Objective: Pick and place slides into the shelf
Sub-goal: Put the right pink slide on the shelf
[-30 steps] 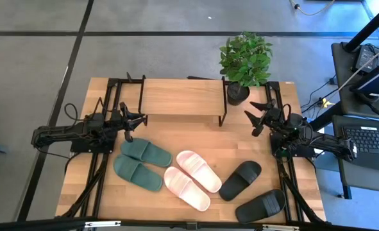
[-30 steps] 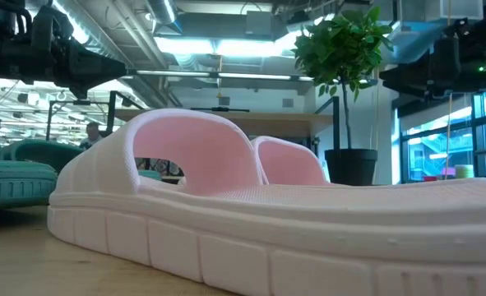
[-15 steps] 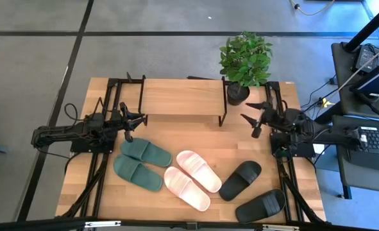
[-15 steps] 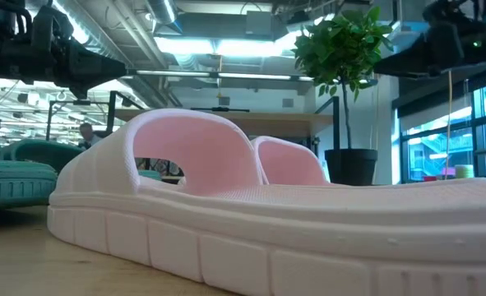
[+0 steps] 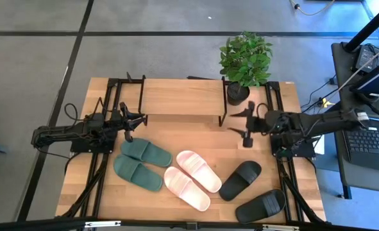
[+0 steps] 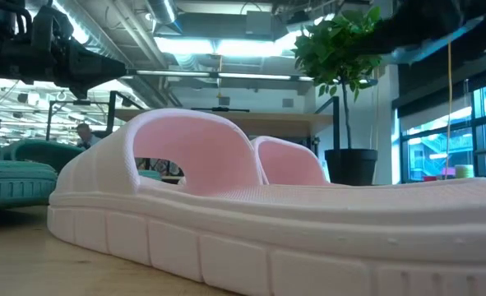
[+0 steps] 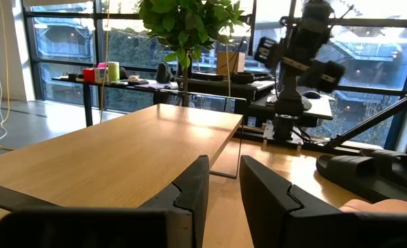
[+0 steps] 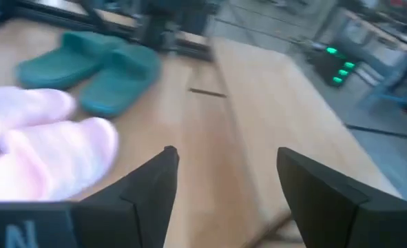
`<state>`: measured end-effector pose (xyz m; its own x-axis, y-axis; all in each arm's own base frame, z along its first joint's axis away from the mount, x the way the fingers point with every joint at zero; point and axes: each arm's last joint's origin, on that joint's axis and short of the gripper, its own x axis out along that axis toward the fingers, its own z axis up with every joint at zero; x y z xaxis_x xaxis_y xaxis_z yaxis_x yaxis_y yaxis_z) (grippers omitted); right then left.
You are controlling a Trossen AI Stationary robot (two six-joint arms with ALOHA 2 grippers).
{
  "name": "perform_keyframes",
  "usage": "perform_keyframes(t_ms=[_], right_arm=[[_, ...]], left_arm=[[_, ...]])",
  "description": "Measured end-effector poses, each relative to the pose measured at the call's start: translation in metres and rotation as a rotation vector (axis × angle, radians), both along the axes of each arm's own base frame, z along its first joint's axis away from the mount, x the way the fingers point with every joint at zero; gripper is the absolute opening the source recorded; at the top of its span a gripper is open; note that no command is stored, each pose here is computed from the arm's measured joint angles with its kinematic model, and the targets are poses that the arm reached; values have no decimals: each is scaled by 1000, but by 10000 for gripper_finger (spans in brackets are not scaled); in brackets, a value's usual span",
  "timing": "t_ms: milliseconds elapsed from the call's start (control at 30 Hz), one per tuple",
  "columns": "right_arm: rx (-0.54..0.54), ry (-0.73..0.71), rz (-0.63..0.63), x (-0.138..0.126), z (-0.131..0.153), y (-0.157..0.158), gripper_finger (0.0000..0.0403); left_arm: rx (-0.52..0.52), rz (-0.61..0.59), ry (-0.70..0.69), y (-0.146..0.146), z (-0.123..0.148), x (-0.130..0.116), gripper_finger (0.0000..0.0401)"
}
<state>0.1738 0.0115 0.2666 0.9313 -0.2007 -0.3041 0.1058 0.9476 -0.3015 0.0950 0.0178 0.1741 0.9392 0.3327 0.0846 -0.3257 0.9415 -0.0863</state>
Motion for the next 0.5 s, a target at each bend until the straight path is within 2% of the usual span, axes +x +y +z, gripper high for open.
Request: perform_keyframes(t_ms=[300, 500], right_arm=[[-63, 150, 184, 40, 1, 57, 245], [-202, 267, 180, 62, -24, 89, 245]], left_arm=[[0, 0, 0, 0, 0, 0, 76], [0, 4, 0, 0, 0, 0, 76]])
